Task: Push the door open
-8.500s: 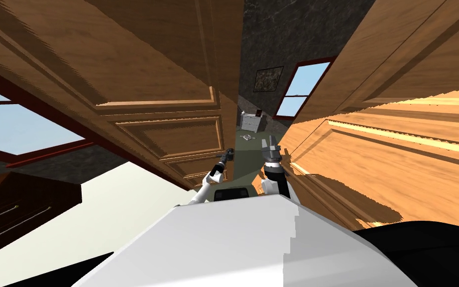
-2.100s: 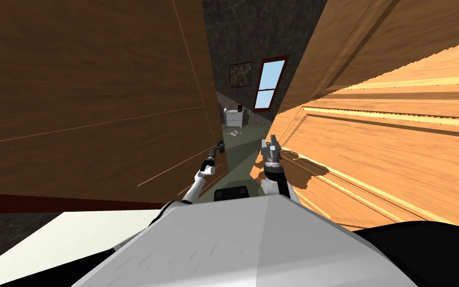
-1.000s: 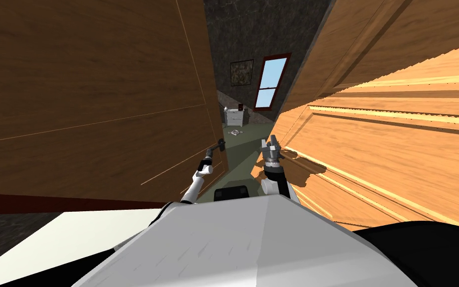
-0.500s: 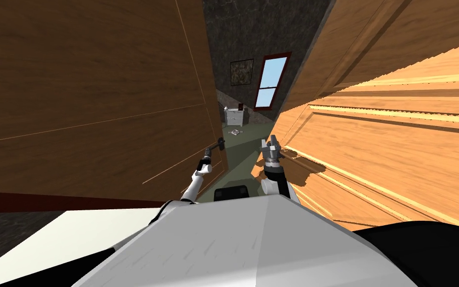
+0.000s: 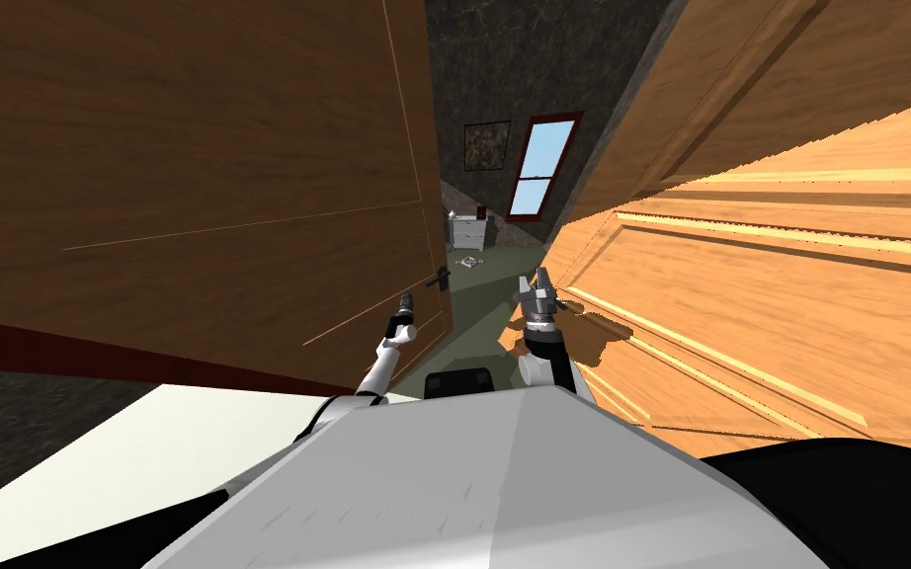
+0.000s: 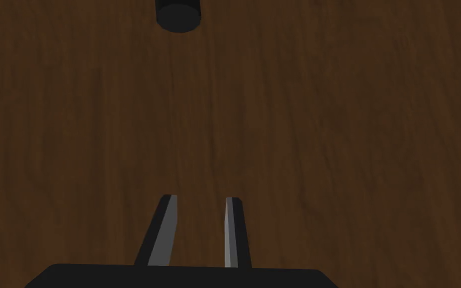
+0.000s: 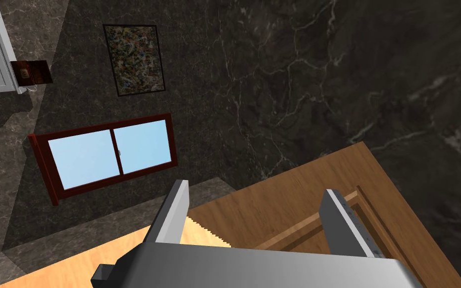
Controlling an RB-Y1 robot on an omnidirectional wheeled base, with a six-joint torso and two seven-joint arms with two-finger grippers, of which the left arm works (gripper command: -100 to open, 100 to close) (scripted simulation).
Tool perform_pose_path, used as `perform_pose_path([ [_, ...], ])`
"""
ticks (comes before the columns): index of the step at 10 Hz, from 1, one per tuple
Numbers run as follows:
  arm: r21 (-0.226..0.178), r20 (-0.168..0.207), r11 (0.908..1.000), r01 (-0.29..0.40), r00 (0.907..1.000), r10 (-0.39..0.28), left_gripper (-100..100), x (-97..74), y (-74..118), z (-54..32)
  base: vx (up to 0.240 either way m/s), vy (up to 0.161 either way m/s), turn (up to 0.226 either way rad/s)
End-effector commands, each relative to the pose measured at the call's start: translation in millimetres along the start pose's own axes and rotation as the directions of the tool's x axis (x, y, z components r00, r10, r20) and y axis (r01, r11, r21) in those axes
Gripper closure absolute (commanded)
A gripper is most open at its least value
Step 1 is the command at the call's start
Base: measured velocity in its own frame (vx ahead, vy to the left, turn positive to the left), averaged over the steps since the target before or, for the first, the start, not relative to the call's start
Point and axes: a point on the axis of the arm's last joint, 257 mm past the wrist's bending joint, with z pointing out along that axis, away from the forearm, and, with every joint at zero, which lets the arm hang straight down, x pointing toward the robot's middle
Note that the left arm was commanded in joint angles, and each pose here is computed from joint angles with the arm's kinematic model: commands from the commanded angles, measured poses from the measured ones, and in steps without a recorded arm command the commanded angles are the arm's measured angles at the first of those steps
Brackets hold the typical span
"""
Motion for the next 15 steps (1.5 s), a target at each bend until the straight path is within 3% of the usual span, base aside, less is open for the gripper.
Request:
perform_pose_path([
  [1, 0.011, 0.035, 0.9999, -0.003, 0.9994, 0.003, -100, -14.8, -3.5, 3.3, -0.092, 0.03, -0.041],
  [8, 0.045, 0.183, 0.9989, -0.012, 0.9831, 0.003, -100, -75.9, -13.1, 12.0, -0.089, 0.024, -0.038],
  [11, 0.057, 0.25, 0.9983, -0.013, 0.9681, -0.001, -100, -102.0, -16.6, 13.0, -0.09, 0.014, -0.031],
  [15, 0.069, 0.336, 0.9976, -0.012, 0.9416, -0.012, -100, -133.4, -19.5, 11.7, -0.077, 0.003, -0.036],
])
